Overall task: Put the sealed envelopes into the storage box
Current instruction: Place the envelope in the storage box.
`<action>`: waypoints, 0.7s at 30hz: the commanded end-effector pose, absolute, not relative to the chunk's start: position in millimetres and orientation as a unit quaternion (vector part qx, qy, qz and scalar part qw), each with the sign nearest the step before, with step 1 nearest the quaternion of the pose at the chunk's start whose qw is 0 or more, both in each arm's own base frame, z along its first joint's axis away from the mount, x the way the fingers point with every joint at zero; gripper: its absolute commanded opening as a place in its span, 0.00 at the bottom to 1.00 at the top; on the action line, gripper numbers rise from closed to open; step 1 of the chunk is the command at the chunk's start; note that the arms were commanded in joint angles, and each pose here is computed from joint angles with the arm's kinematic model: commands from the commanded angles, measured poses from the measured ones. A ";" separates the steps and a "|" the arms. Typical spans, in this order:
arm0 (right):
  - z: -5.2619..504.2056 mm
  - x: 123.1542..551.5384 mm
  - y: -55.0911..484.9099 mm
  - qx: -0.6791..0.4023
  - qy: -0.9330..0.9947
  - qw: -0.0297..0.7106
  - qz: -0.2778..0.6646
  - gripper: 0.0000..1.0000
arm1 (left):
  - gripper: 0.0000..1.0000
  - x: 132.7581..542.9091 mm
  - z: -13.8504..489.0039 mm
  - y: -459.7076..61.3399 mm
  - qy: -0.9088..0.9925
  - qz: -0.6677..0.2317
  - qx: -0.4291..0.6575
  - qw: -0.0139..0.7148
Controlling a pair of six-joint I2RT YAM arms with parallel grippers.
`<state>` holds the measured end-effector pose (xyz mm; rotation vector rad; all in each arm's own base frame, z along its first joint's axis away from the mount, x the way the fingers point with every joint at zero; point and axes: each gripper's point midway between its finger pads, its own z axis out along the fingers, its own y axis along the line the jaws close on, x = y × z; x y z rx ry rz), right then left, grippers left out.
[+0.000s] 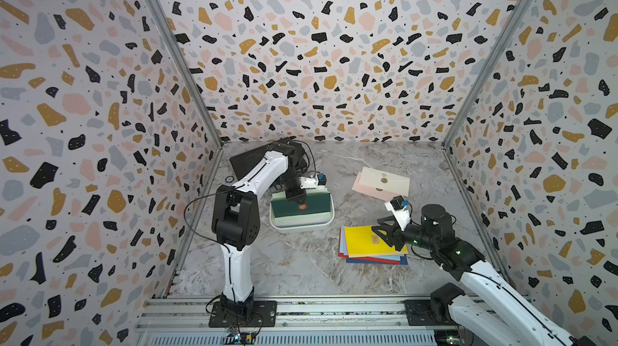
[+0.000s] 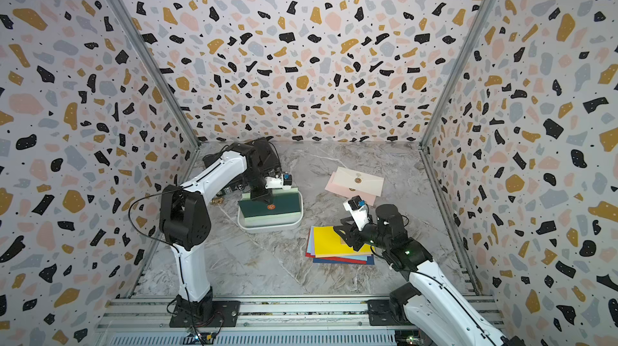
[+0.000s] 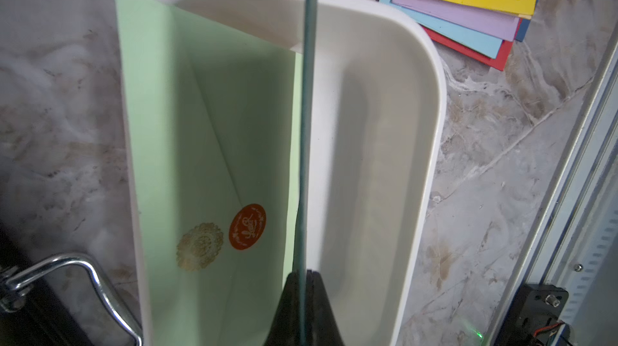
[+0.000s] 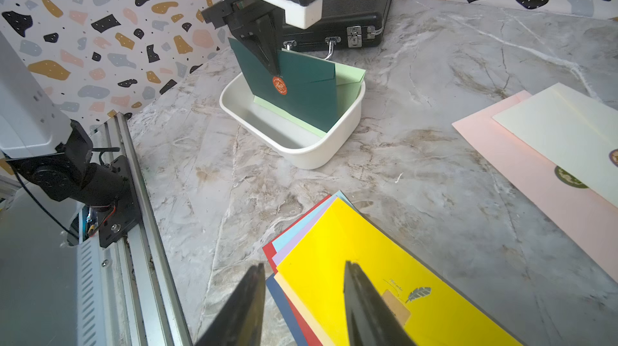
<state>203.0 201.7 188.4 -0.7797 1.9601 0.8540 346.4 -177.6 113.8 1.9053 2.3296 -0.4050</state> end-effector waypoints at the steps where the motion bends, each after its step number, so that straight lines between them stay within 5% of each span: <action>1: 186.7 201.7 202.7 -0.314 0.783 0.416 0.340 0.44 | 0.08 351.5 114.0 -176.2 0.761 -0.126 0.633 0.061; 6: 184.9 201.5 202.5 -0.312 0.785 0.414 0.339 0.44 | 0.19 363.0 114.0 -173.2 0.765 -0.097 0.633 0.077; 9: 184.1 201.6 202.3 -0.312 0.786 0.414 0.339 0.44 | 0.49 366.3 116.0 -168.9 0.765 -0.079 0.633 0.084; 14: 183.2 203.2 201.5 -0.307 0.789 0.414 0.336 0.45 | 0.50 382.2 144.9 -170.6 0.772 -0.042 0.616 0.153; 19: 179.4 211.2 194.6 -0.276 0.807 0.414 0.318 0.45 | 0.51 407.2 207.0 -172.6 0.789 0.002 0.536 0.299; 21: 175.4 218.3 186.4 -0.245 0.825 0.413 0.299 0.45 | 0.60 408.4 233.2 -173.2 0.789 0.003 0.495 0.363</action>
